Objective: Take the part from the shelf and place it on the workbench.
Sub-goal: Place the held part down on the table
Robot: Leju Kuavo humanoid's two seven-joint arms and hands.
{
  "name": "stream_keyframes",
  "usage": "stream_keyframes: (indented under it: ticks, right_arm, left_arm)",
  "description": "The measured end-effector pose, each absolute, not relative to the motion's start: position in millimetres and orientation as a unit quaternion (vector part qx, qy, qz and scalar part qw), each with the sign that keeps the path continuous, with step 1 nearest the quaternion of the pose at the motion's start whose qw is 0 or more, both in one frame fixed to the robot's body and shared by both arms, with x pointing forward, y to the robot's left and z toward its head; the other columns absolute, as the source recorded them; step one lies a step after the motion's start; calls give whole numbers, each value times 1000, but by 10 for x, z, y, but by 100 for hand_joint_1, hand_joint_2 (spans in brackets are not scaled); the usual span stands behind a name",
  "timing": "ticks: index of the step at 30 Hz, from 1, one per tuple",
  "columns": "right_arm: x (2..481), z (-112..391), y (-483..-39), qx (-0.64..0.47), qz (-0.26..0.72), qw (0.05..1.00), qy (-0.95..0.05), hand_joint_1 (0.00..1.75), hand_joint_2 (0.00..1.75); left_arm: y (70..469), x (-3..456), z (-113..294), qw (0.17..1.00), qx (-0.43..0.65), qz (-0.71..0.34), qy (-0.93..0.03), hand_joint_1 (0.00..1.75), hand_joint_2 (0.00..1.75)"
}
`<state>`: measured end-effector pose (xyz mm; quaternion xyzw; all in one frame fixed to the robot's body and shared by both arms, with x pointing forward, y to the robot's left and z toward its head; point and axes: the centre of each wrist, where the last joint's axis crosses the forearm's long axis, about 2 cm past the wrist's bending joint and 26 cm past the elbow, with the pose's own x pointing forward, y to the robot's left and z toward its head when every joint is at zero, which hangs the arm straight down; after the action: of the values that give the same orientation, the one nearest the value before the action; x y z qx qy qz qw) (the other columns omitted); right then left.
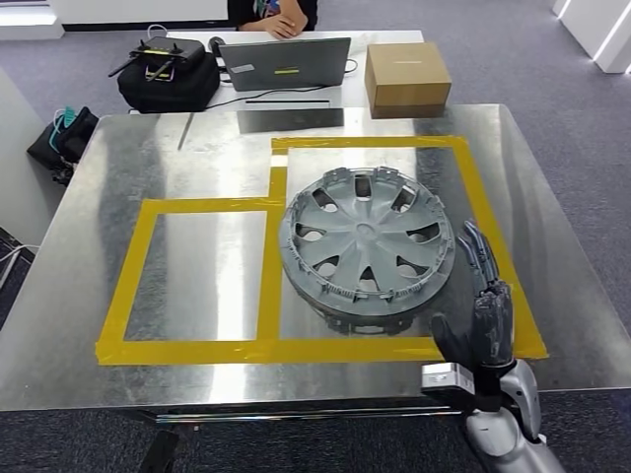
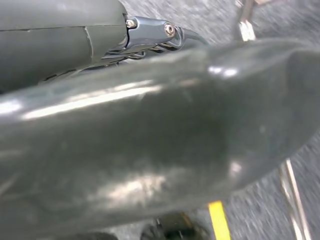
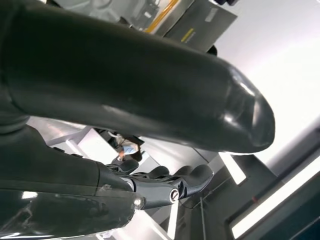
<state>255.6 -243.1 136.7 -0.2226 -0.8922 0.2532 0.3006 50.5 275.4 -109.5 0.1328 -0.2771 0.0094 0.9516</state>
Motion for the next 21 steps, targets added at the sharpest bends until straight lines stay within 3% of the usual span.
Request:
stream_keyframes:
  ticks: [21]
  right_arm:
    - [2589, 1511, -2286, -198, 239, 281, -908, 0, 0]
  left_arm:
    - [2646, 506, -1088, 957, 139, 17, -252, 0, 0]
